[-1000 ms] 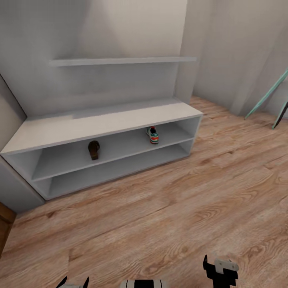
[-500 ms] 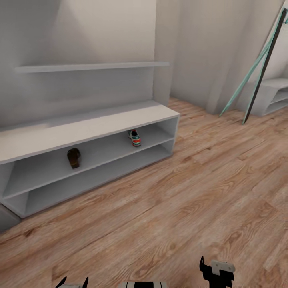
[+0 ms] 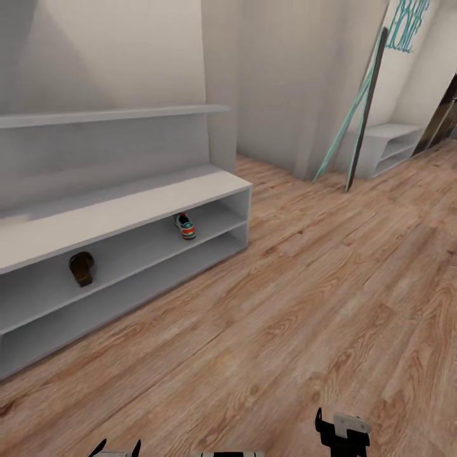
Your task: Pick up the two gym shoes and the two sandals from the corridor floor and place them onto the hallstand (shoe rack) in the corridor, making sure they are on the rack and not on the floor. Arrange them so the two gym shoes are next to each other and the two sandals are next to each other.
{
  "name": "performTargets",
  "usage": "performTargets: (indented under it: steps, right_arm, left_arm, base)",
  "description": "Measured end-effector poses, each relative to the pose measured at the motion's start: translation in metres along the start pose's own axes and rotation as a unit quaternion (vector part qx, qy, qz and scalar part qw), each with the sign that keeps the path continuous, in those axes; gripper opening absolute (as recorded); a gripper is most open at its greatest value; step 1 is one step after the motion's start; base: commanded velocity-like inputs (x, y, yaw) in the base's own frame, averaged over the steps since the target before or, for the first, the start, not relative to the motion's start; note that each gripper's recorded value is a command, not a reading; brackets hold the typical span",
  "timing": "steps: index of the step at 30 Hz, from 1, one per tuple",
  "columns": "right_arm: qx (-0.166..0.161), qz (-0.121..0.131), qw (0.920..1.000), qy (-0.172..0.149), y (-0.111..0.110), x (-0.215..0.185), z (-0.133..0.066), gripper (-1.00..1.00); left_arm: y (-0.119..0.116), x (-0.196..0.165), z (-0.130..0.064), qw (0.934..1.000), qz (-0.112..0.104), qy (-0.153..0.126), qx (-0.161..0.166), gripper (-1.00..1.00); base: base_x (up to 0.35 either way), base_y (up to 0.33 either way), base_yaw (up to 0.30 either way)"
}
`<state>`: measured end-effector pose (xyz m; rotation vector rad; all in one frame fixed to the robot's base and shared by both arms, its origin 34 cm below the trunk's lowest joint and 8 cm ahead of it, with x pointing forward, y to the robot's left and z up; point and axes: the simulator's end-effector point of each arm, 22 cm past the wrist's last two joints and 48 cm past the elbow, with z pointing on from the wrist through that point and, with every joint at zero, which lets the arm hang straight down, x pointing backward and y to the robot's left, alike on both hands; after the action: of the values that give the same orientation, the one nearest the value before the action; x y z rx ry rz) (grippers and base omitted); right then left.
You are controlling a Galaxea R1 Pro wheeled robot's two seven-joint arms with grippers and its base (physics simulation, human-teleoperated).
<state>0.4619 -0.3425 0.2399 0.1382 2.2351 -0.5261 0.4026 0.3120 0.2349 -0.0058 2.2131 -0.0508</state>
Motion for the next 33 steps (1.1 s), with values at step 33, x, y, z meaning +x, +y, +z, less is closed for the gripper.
performTargets:
  steps: [33]
  right_arm:
    - [-0.017, 0.000, 0.9998, 0.001, 0.004, -0.016, -0.008, 1.00]
  left_arm:
    - [0.002, -0.017, -0.007, 1.0000, -0.004, 0.000, -0.009, 1.00]
  base:
    - [0.000, 0.000, -0.300]
